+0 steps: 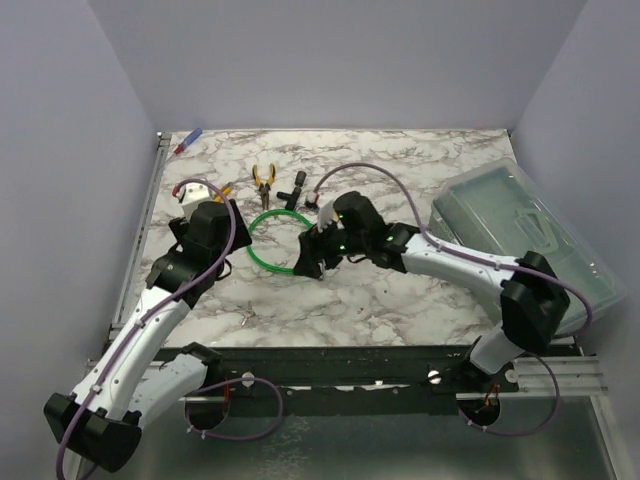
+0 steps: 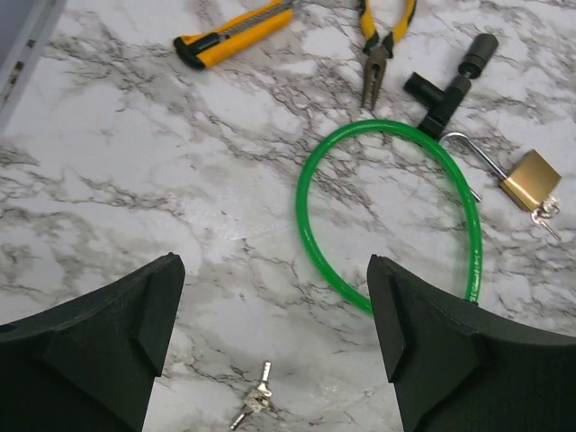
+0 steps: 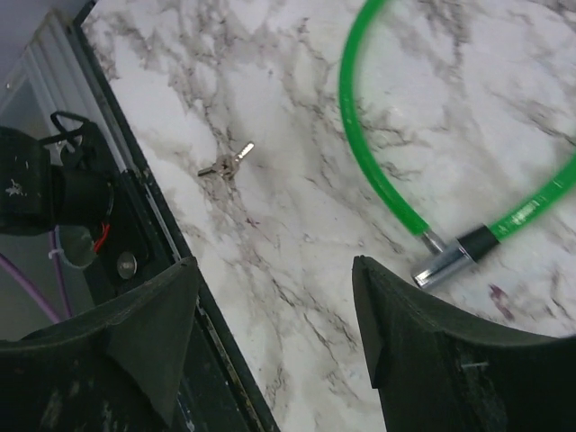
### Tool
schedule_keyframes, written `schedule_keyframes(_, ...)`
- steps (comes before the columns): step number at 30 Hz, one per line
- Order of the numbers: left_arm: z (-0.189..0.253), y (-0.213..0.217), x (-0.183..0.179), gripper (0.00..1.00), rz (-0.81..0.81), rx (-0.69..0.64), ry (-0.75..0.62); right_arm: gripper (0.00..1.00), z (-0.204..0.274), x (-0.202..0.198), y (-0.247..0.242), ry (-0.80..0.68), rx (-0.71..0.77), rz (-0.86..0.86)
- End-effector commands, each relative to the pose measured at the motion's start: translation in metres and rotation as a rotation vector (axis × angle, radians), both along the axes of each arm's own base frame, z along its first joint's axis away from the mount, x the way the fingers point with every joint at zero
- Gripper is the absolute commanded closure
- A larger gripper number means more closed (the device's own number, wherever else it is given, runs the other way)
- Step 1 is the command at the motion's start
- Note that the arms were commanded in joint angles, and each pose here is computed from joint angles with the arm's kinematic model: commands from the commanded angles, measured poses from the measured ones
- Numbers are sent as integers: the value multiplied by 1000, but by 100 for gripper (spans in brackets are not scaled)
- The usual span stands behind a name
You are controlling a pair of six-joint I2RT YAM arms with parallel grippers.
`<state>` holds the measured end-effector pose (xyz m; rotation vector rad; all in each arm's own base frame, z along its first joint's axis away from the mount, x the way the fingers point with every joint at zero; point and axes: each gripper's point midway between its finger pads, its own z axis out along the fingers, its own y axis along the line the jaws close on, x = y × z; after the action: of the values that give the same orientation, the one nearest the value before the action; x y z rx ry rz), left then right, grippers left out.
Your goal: Unlock with the key
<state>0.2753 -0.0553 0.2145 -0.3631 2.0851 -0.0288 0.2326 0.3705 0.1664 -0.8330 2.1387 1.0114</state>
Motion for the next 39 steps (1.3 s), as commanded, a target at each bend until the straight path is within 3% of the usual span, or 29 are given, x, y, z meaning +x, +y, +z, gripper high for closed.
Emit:
schedule_keyframes(1, 4, 48, -12, 11, 207, 117, -37, 27, -16, -26, 47, -26, -43, 192)
schedule_keyframes(10, 28, 84, -24, 11, 370, 106, -136, 32, -61, -56, 109, 10, -109, 305)
schedule_keyframes(17, 42, 96, -35, 10, 418, 71, -207, 41, -88, -56, 136, 9, -159, 250)
schedule_keyframes(39, 42, 91, -33, 10, 380, 62, -216, 66, -145, -69, 155, 11, -273, 231)
